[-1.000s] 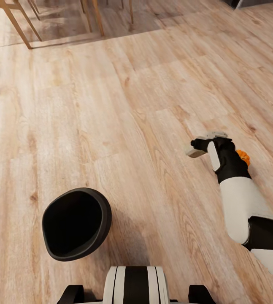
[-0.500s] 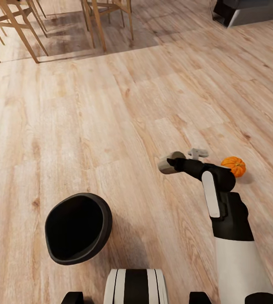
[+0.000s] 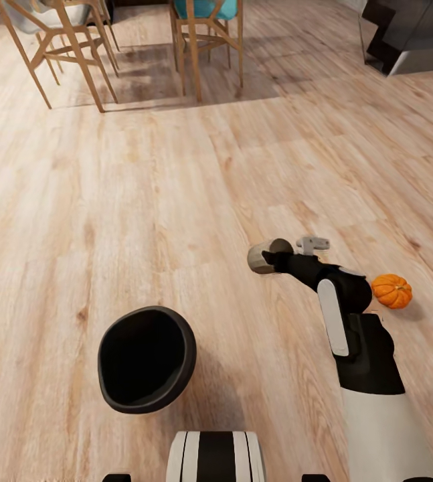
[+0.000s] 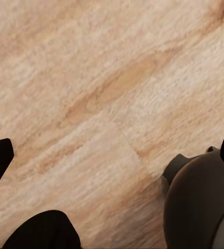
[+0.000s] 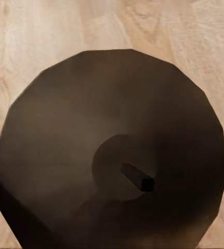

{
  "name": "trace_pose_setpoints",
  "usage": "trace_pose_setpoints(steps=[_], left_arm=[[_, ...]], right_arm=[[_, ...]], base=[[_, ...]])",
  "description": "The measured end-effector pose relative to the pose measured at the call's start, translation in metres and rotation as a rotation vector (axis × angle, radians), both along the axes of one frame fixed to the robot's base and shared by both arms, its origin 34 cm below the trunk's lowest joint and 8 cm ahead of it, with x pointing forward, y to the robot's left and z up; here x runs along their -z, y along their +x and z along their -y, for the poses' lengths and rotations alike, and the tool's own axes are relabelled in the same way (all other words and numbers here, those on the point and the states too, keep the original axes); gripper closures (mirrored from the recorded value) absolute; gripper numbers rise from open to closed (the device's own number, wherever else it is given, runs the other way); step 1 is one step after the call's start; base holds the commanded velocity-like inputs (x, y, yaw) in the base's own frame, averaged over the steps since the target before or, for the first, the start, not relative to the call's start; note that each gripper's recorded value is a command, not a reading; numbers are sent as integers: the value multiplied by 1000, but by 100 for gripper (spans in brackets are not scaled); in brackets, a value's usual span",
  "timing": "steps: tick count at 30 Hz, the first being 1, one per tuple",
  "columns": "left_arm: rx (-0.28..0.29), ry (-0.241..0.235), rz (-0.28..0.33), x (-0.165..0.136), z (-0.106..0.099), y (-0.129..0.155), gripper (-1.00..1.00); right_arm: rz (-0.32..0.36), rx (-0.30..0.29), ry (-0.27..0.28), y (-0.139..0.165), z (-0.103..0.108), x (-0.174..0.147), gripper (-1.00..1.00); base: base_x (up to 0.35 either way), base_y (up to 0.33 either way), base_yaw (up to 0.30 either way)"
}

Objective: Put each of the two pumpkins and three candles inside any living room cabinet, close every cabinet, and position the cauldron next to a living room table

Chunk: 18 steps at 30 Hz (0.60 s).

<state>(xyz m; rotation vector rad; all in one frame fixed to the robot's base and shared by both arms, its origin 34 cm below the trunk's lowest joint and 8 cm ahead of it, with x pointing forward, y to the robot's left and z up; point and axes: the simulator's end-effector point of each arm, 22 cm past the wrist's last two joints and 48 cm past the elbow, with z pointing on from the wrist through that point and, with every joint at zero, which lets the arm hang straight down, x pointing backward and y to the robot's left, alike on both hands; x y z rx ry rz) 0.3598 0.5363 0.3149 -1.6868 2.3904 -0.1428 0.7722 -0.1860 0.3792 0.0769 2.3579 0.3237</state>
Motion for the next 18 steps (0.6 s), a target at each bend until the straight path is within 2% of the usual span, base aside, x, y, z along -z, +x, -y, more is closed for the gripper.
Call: trace_pose_setpoints(steps=[7, 13, 18], left_arm=[[8, 12, 10, -6, -2, 2, -100], [77, -10, 43, 2, 24, 20, -100], [118, -39, 78, 10, 54, 20, -100]], right_arm=[[36, -1, 1, 1, -1, -20, 100], [54, -6, 1, 2, -3, -36, 100], [68, -10, 4, 3, -6, -50, 100]], base=[[0, 0, 289], [0, 0, 291], [0, 0, 293]])
